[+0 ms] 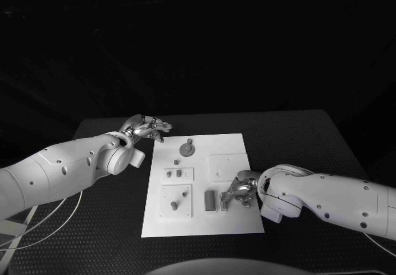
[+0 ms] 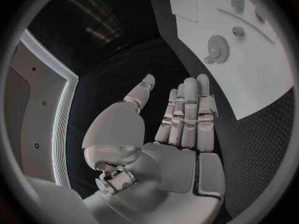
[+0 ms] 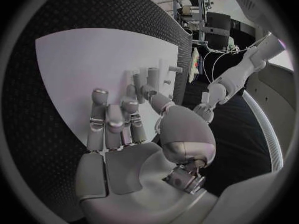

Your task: Assemble the parts on the task board

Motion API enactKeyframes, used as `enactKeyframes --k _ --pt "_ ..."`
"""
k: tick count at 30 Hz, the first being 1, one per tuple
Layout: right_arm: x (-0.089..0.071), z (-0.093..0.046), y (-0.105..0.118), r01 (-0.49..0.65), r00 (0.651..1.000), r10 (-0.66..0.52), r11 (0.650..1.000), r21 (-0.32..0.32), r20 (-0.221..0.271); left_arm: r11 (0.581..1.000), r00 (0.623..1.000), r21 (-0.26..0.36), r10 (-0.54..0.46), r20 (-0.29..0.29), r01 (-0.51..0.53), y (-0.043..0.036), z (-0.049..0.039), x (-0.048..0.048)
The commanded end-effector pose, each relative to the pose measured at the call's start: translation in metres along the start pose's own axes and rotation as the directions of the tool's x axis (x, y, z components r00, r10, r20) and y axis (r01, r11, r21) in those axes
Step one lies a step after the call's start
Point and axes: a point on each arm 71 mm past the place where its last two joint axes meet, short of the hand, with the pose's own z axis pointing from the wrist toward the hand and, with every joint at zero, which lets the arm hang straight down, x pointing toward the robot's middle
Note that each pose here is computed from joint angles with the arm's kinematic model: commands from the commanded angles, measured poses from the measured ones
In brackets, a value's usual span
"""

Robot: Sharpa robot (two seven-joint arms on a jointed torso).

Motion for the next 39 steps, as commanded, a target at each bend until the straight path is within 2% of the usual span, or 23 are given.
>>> enactKeyframes --k 1,8,22,39 --pt "0.0026 0.0009 0.0009 -0.008 1.000 0.008 1.000 0.002 -0.030 1.000 1.000 0.007 -0.008 -0.012 0.008 -0.0017 0.0002 0.0013" --pt "0.0006 0.0028 -0.0008 -0.005 1.000 0.005 1.000 0.009 -0.026 1.000 1.000 0.007 -0.008 -0.014 0.008 -0.0018 0.0002 0.0016" --pt "0.0063 0.0034 0.0000 0.023 0.997 -0.022 1.000 0.013 -0.079 1.000 1.000 0.006 -0.008 -0.015 0.008 -0.0019 0.0002 0.0016" --pt "0.0037 0.0053 0.0008 0.019 0.998 -0.018 1.000 0.008 -0.052 1.000 1.000 0.005 -0.008 -0.014 0.008 -0.0018 0.0001 0.0014"
